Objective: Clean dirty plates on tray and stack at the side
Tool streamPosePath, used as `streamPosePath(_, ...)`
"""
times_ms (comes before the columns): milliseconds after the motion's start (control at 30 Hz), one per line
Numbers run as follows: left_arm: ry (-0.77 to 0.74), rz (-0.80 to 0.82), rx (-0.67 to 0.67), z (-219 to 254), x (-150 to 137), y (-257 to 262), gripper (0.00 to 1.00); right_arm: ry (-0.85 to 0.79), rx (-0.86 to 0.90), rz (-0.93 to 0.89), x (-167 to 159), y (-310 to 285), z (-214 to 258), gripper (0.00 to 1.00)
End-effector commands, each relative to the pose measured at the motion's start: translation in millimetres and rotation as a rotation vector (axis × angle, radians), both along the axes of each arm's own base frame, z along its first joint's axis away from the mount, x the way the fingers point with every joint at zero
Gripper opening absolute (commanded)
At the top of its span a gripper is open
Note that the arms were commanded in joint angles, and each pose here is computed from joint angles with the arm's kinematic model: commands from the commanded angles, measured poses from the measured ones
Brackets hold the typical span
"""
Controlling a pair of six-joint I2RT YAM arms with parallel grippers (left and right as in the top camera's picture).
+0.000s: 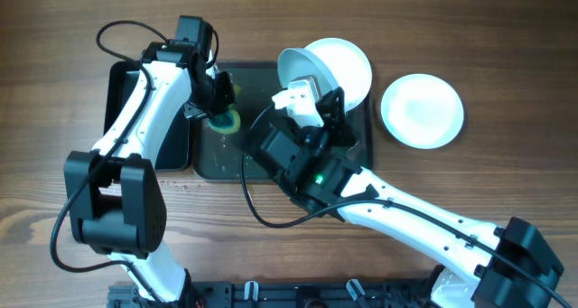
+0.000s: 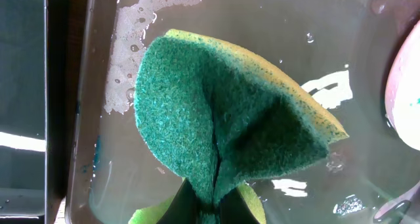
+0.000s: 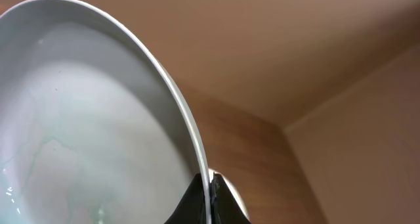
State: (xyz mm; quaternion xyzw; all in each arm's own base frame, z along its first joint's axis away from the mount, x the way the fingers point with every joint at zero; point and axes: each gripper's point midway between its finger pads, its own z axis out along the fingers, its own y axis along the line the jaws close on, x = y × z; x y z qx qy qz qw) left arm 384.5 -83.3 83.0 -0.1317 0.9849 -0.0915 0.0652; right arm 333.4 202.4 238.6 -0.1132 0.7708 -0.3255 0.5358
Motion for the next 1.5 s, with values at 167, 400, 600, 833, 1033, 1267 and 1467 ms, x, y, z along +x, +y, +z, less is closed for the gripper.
streamPosePath(167,-0.039,-0.025,-0.02,12.8,4.8,-4.7,0.04,0.289,0.596,0.082,8.0,28.3,-59.5,0.04)
streamPosePath(400,-0.039,-0.025,-0.02,12.8,4.8,-4.6,0.04,0.51,0.878,-0.031,13.0,34.7,-118.1,0.04)
streamPosePath(600,-0.039,-0.024,-0.02,12.8,4.9,-4.7,0.04,0.693,0.953,-0.1,-2.6,54.3,-172.7,0.04)
streamPosePath(833,-0.039,-0.024,-0.02,12.8,4.8,-4.7,0.04,0.825,0.929,-0.076,-11.1,65.5,-209.0,0.13)
streamPosePath(1033,-0.04,-0.024,-0.02,12.9,5.1,-4.6,0.04,1.026,0.96,0.194,-8.1,79.1,-197.3,0.38)
streamPosePath(1267,-0.043,-0.025,-0.021,13.0,5.7,-4.8,0.04,1.062,0.925,0.498,11.5,76.8,-175.3,0.41)
streamPosePath(1467,-0.043,-0.024,-0.021,13.0,5.7,-4.8,0.04,1.041,0.865,0.562,23.9,83.2,-183.7,0.45)
